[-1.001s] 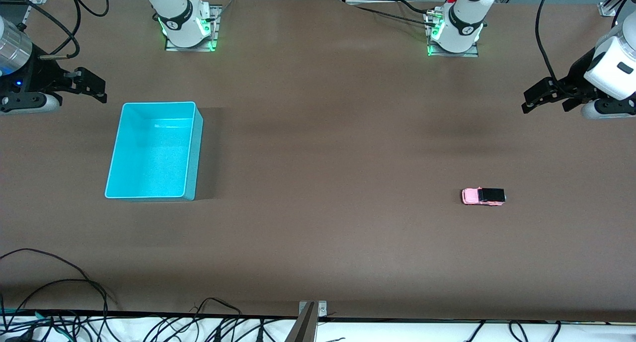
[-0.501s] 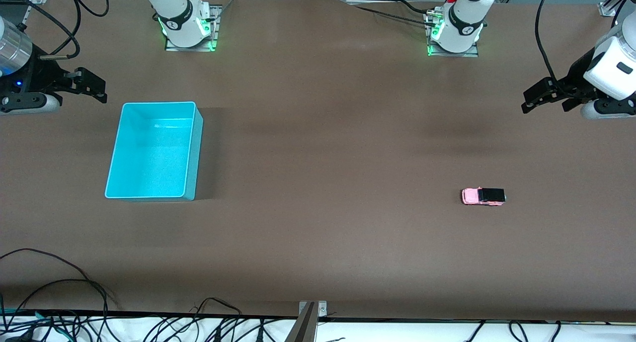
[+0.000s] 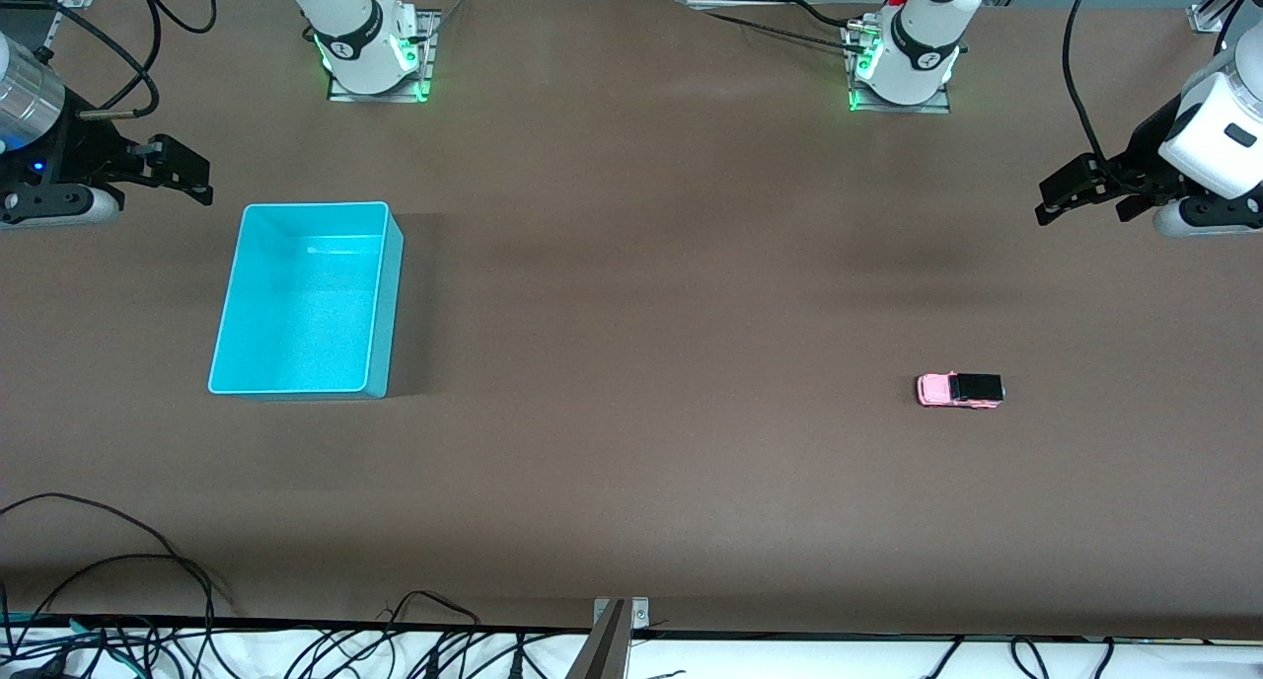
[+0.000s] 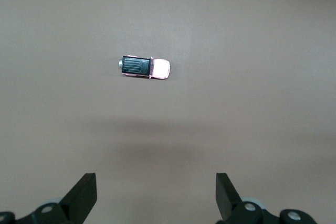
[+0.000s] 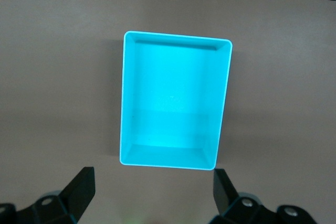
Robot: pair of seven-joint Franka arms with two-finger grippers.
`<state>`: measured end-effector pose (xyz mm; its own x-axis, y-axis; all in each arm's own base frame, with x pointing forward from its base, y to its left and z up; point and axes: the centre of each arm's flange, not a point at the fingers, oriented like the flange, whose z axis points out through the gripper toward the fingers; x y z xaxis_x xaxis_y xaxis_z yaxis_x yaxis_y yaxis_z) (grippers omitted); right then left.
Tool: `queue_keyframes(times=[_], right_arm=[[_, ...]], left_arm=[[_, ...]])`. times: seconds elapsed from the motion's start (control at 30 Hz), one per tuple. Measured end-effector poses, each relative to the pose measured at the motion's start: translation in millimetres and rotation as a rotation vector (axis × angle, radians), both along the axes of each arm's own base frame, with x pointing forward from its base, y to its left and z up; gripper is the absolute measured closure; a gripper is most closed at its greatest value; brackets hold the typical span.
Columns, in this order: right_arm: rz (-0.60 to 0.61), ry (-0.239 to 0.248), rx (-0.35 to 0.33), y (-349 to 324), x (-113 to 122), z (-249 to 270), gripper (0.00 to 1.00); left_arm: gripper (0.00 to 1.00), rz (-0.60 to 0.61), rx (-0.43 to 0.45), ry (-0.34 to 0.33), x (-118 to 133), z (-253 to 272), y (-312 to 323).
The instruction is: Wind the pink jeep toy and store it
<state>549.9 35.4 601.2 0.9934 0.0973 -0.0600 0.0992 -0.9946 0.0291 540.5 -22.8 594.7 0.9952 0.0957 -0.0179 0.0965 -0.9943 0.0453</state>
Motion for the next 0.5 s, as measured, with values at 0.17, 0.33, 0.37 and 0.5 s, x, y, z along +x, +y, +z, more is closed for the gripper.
queue_keyframes(times=[0.17,0.33,0.37,0.5], right_arm=[[0.0,0.001,0.0,0.0,0.2,-0.4,0.0],[0.0,0.002,0.0,0.1,0.4,-0.8,0.0],[0.0,0.002,0.0,0.1,0.5,-1.0,0.0],[0.0,0.002,-0.001,0.0,0.6,-1.3,0.0]], left_arm=[[0.0,0.0,0.0,0.0,0.0,0.0,0.0],[0.0,0.0,0.0,0.0,0.0,0.0,0.0],[0.0,0.0,0.0,0.0,0.0,0.0,0.0],[0.0,0.0,0.0,0.0,0.0,0.0,0.0]])
